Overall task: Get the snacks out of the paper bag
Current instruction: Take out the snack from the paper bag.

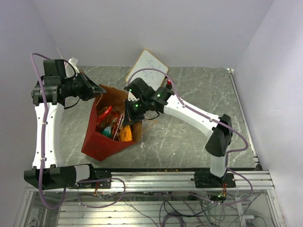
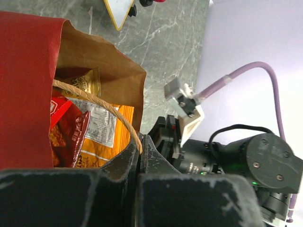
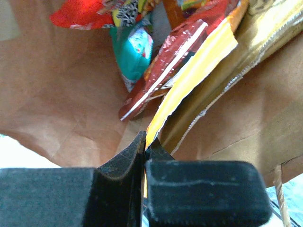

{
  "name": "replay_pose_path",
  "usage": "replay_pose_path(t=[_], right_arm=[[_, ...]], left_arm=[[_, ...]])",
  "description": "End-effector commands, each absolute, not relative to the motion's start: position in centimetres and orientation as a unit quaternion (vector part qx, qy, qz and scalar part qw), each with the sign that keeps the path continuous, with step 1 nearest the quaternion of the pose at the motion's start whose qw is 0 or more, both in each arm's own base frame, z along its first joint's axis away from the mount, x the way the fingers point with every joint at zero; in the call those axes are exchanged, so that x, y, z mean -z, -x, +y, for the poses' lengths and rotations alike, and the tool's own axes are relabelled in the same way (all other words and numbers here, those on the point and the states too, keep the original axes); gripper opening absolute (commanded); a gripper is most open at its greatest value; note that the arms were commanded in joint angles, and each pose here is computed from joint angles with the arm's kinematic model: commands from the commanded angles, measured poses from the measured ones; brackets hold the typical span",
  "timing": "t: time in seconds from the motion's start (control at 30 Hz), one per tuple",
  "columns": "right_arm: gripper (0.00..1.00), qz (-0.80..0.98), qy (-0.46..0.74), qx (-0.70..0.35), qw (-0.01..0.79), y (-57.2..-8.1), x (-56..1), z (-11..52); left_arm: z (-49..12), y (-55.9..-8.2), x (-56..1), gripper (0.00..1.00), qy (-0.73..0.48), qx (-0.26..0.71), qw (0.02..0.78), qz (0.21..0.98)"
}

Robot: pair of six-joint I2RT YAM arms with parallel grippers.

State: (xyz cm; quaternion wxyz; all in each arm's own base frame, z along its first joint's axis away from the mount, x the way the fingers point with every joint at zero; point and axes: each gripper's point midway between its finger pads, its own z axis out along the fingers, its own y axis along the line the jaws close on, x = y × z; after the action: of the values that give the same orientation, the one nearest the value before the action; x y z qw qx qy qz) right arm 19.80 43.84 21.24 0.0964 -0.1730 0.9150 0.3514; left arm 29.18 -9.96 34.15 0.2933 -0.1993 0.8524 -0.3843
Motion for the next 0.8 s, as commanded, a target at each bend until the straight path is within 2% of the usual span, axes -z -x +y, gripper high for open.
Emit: replay_pose_path(t=[0.0,0.13,0.3,0.4,0.77], right_arm=[[0.0,0.888,0.186,-0.395,0.141,-21.3,-25.7,44.9],[0.0,0.875,0.179,-0.422,0.155,-22.4,-27.4,45.2],[0.0,0.824,0.181,-0.504,0.182,-22.4,-32.1,46.4],[0.0,0.814,0.185,-0.508,0.213,-23.2,-34.2,46.1],[0.0,0.782,0.187,-0.514,0.3,-22.9,-40.3,42.6]], left_arm=[[-9.6,-28.6,-36.1,0.07,0.178,0.377,0.329,0.847],[-9.3,-28.8,-36.1,0.07,0.173,0.365,0.333,0.852],[-9.5,-28.8,-36.5,0.07,0.164,0.372,0.333,0.851],[-9.3,-28.5,-36.1,0.07,0.169,0.362,0.335,0.853],[-10.6,-29.9,-37.1,0.07,0.166,0.421,0.336,0.826]])
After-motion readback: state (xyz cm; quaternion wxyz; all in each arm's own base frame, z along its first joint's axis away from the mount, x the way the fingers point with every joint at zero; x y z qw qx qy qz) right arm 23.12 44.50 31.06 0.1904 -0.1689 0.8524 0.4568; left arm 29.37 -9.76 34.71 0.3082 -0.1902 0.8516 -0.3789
